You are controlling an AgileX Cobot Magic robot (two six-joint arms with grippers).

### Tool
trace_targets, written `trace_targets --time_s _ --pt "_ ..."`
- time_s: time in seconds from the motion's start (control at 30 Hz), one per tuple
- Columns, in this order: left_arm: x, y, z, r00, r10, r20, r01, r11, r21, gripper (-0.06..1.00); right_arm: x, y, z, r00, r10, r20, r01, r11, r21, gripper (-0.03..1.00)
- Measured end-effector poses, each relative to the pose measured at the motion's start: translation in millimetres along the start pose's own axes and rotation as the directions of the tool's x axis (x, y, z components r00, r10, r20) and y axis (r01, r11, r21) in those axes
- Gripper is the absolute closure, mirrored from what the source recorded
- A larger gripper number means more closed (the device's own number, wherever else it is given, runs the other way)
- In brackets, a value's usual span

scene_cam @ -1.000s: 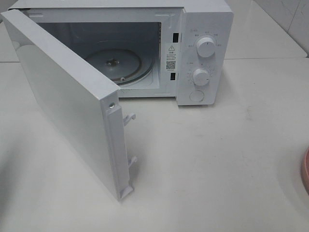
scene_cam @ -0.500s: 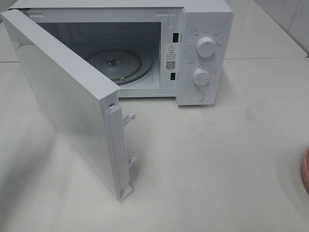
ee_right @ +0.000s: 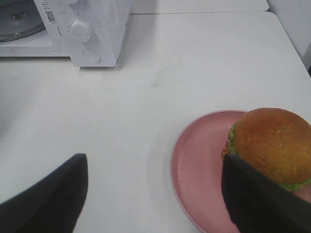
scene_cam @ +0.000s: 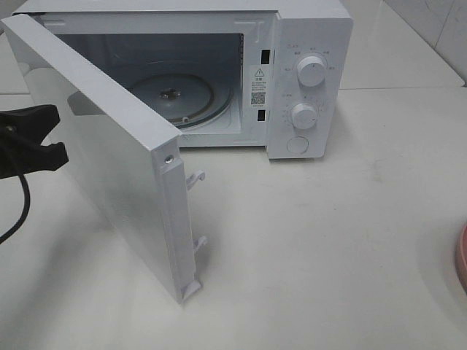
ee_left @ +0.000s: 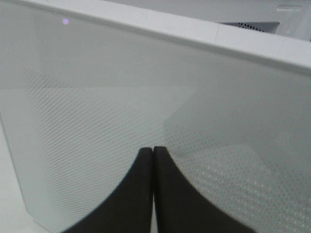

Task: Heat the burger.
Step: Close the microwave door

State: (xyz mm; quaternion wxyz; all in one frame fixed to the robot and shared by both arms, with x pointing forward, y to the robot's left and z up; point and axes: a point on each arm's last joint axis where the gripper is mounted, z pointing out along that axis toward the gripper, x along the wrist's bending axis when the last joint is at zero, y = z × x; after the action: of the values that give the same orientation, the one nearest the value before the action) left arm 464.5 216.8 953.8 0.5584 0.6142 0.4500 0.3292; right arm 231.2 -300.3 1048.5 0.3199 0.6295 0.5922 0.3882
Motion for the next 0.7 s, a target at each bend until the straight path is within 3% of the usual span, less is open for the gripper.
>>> trace_targets --time_s 0.2,0.43,0.7 --pt "-11.7 2.5 15.1 1.000 -0.018 -0.007 0.018 1.000 -0.012 0.94 0.0 0.0 0.0 1.000 0.000 0.000 0.000 1.000 0.000 0.22" --pt "-41.9 5.8 46.8 0.999 -0.024 0.030 0.025 0.999 -0.033 0.94 0.0 0.0 0.0 1.000 0.000 0.000 0.000 1.000 0.000 0.22" --pt "-66.1 9.0 74.3 1.000 -0.020 0.023 0.021 0.999 -0.043 0.94 0.0 0.0 0.0 1.000 0.000 0.000 0.000 1.000 0.000 0.22"
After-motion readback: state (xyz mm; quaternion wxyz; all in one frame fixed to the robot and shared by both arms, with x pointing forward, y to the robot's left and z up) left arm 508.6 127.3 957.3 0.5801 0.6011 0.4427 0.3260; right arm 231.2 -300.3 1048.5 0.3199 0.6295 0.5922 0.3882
